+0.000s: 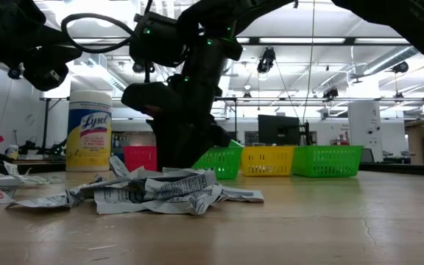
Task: Pick & Place First Aid Supplies
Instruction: Put the alcohol pad into the yellow basket
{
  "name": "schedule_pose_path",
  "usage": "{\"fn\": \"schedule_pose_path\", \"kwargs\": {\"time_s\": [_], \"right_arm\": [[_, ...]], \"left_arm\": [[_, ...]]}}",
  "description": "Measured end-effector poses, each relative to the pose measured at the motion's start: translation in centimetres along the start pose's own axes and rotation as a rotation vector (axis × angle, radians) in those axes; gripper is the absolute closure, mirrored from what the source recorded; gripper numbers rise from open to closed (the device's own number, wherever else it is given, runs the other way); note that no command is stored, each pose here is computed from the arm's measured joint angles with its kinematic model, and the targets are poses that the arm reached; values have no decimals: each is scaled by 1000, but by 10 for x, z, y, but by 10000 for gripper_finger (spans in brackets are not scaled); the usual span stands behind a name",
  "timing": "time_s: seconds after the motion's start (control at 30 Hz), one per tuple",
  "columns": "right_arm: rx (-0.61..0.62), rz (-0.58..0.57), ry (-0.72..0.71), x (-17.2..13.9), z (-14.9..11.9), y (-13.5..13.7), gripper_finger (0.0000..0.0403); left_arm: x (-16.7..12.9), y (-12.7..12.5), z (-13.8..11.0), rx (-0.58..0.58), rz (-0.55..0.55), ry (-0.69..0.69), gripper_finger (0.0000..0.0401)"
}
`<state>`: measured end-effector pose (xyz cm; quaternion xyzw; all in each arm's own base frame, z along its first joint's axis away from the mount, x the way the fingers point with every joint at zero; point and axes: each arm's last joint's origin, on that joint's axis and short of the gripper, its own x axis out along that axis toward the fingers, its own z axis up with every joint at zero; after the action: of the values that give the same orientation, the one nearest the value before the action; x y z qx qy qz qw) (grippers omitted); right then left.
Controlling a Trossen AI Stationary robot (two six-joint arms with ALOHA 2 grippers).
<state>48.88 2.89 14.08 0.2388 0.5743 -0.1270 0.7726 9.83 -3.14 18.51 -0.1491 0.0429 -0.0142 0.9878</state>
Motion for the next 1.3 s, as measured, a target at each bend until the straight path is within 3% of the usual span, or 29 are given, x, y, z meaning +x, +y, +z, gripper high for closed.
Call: {"fn": "schedule_pose_path", "kwargs": {"time_s": [0.67, 0.93, 1.3], "right_arm": [[-12, 2, 10, -25, 2, 16, 282], [78, -30, 45, -23, -9, 23, 279], [316, -79, -27, -21, -6, 21, 273]], "left_arm": [[0, 0, 0, -1, 0, 0, 270], [0, 0, 0, -5, 0, 0, 270], [0, 0, 0, -8, 0, 0, 270]]}}
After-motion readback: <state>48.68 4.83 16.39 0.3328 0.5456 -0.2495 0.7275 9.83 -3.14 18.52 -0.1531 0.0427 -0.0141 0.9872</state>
